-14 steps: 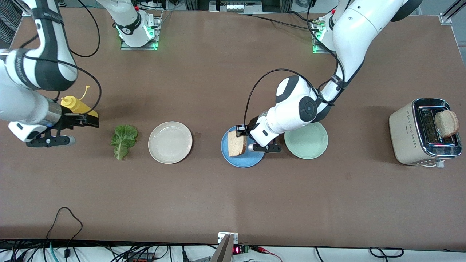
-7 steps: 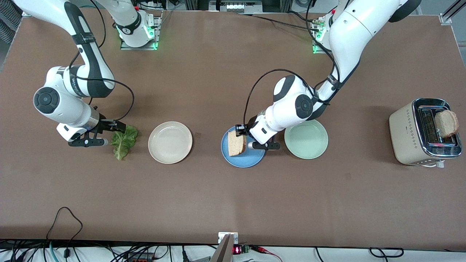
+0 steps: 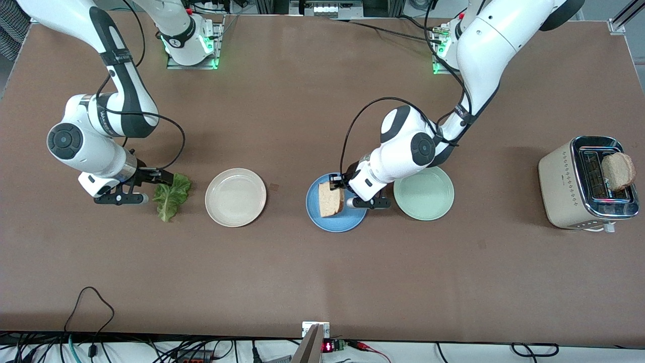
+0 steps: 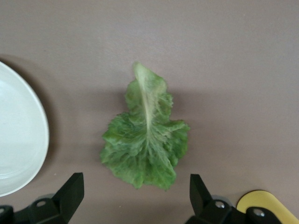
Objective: Make sandwich in blue plate with both arms
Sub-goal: 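Lay the bread on the blue plate while the right gripper grasps lettuce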
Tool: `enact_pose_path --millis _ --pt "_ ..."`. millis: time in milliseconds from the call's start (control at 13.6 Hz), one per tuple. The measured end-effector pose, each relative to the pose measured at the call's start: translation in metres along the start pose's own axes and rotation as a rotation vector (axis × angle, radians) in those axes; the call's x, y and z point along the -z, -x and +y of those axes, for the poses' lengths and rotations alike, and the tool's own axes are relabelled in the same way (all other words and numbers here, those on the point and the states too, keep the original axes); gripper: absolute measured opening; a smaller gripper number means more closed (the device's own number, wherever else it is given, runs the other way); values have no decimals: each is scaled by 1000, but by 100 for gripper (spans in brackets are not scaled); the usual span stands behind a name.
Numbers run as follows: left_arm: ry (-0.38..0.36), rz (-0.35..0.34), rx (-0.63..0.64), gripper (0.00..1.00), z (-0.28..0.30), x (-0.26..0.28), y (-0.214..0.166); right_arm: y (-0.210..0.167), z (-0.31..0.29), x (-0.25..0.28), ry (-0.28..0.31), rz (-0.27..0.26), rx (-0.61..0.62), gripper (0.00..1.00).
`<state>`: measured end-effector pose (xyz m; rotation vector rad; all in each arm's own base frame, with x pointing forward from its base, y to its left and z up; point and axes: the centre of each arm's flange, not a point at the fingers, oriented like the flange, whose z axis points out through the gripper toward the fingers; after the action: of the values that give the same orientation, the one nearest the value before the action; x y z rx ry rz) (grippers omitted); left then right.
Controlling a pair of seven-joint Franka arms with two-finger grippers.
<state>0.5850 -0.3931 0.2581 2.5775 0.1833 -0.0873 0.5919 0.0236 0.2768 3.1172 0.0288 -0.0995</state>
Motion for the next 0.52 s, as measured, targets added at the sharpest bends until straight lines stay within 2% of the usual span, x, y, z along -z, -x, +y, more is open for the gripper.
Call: enact_pose_path --millis 295,442,516 --pt "-19 -14 13 10 -13 -7 2 -2 -3 -4 2 0 27 100" --pt "-27 -12 36 13 -28 -4 -4 -5 -8 5 0 8 81 100" --pt "-29 -11 45 19 -34 -3 -7 -5 -14 12 0 -1 107 100"
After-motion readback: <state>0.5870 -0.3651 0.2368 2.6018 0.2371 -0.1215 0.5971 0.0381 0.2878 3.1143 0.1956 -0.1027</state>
